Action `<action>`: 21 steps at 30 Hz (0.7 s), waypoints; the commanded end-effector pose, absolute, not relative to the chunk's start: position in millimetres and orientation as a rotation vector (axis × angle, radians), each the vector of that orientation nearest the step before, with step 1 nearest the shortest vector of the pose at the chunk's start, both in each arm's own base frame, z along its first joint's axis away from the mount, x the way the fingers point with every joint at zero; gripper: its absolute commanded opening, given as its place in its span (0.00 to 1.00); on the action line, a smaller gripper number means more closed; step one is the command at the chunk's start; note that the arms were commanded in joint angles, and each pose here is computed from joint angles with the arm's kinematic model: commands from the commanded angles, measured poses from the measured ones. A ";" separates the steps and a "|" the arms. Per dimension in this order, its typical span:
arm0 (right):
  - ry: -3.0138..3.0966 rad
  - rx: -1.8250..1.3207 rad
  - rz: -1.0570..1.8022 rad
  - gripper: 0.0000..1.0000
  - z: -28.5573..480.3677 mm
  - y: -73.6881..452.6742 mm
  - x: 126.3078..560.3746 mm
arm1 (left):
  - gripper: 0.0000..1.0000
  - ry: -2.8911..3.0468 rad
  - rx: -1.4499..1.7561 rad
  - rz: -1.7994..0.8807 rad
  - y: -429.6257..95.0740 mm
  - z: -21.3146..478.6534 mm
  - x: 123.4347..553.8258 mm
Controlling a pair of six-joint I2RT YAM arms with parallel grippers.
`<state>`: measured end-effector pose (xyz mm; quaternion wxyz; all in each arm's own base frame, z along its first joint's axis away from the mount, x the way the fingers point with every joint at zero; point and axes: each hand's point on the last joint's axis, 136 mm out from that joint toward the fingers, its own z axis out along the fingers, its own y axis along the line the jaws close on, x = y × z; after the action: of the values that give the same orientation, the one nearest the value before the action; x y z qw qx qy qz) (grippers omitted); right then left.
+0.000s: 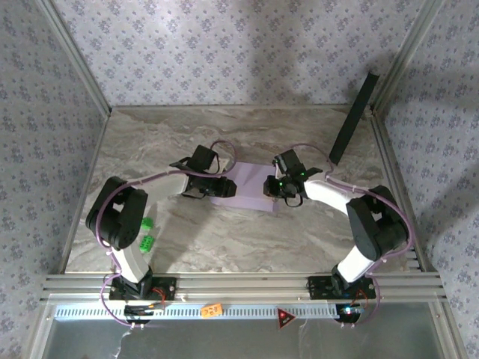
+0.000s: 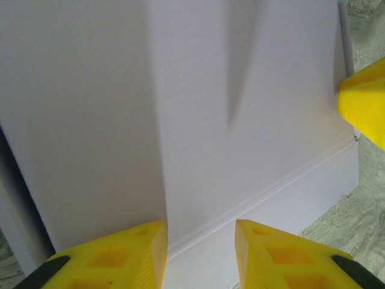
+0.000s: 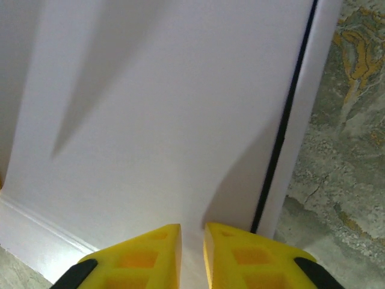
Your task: Fold the paper box
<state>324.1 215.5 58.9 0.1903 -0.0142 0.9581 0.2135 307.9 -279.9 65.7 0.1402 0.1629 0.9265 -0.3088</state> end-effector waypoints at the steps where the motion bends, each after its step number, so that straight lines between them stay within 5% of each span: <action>1: 2.866 0.001 0.475 0.19 11.5 198.4 299.1 | 0.36 2.854 0.422 -0.856 -267.7 28.6 288.2; 8: 2.760 -0.053 0.602 0.21 49.7 217.0 313.2 | 0.34 2.681 0.440 -0.958 -279.9 87.1 303.1; 13: 2.676 -0.080 0.636 0.38 91.3 220.6 324.3 | 0.41 2.578 0.421 -0.929 -271.6 133.4 323.5; 21: 2.729 -0.036 0.547 0.48 92.2 195.1 328.6 | 0.54 2.657 0.362 -0.801 -242.0 118.8 337.6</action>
<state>335.0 209.1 93.6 0.1982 -0.0138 0.9557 0.2170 341.2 -254.2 130.0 0.1964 0.1322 0.9217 -0.3074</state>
